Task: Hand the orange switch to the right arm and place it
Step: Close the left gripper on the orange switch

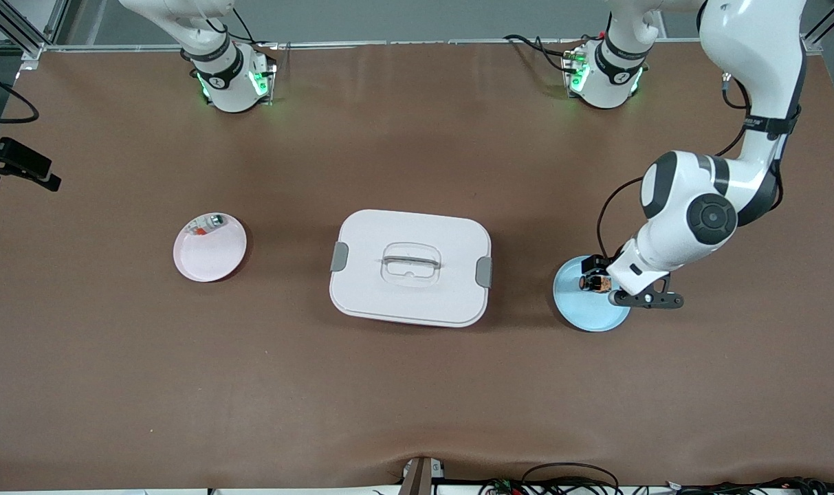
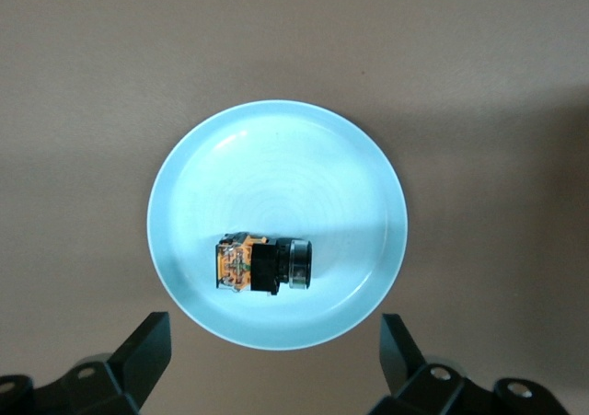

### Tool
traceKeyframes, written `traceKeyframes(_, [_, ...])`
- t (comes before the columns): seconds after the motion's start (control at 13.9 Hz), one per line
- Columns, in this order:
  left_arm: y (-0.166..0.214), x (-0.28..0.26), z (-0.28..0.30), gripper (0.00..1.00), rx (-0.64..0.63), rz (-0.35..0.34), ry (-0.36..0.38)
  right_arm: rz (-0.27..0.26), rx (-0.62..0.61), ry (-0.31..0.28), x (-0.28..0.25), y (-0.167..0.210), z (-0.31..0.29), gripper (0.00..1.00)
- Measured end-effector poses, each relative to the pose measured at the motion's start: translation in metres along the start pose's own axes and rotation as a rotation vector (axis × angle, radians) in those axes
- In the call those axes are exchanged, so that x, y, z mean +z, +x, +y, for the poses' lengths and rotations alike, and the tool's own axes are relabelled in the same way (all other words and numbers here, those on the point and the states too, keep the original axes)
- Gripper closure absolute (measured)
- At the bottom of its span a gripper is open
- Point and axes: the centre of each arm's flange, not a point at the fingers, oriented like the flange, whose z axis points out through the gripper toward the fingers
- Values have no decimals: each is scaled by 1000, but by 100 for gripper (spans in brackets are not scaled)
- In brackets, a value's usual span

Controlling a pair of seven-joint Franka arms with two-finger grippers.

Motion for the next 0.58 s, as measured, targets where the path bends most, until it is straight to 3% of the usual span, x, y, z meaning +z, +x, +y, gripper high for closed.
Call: traceKeyframes(0.58, [3, 47, -4, 0, 11, -24, 8, -4, 2, 0, 0, 0, 1, 0])
